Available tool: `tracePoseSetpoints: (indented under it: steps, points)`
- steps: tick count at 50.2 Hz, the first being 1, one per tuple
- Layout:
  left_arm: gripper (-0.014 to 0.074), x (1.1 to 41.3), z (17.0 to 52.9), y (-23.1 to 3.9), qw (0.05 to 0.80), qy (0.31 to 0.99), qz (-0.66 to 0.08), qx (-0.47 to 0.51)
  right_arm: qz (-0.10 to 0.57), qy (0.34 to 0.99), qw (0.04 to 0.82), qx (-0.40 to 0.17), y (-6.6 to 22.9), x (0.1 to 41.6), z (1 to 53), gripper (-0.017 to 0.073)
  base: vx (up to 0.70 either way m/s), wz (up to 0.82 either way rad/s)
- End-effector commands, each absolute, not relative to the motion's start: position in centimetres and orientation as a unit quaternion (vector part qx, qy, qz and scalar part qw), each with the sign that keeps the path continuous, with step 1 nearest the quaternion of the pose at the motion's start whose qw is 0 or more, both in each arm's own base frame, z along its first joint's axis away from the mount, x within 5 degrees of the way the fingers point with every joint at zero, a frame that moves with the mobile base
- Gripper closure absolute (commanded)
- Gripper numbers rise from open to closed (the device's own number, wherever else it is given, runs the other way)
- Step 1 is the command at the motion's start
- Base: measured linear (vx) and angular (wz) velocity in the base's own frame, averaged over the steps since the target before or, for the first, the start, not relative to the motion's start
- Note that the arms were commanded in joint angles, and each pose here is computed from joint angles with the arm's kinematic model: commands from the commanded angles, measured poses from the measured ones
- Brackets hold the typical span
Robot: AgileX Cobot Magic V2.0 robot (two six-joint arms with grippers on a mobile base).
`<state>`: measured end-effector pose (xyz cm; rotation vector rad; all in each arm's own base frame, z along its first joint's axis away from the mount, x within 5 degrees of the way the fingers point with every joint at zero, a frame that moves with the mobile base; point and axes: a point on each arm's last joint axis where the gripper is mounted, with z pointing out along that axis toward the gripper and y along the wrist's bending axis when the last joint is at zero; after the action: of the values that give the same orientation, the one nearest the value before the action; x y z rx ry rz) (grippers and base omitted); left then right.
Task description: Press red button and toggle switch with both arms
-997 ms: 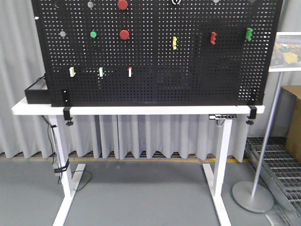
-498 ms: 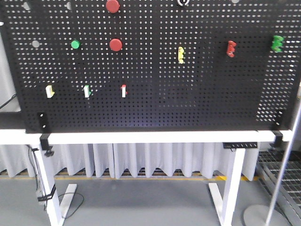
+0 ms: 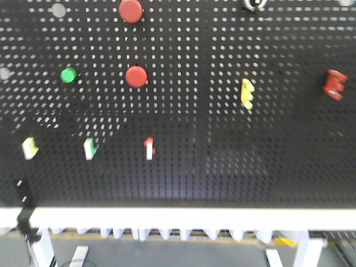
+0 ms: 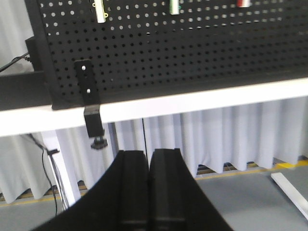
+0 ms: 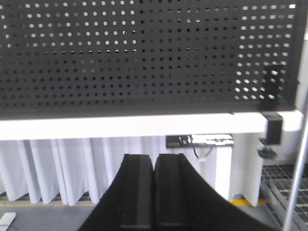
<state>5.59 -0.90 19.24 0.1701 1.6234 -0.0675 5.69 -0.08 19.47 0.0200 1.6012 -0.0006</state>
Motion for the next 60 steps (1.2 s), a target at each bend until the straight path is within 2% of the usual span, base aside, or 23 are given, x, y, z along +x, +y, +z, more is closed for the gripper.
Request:
tracePoseSetpoints:
  steps: [1,24,60]
  points:
    - [0.0592,5.63,18.85,-0.82,0.705,0.705,-0.033,0.066,-0.007,0.688,0.725,0.004,-0.09,5.61,19.88,0.0562,0.41,0.03]
    - [0.0592,5.63,18.85,-0.82,0.705,0.705,-0.033,0.066,-0.007,0.688,0.725,0.004,-0.09,5.61,19.88,0.0562,0.24,-0.01]
    - [0.0592,5.63,18.85,-0.82,0.705,0.705,-0.033,0.066,-0.007,0.688,0.725,0.004,-0.09,5.61,19.88,0.0562,0.02,0.00]
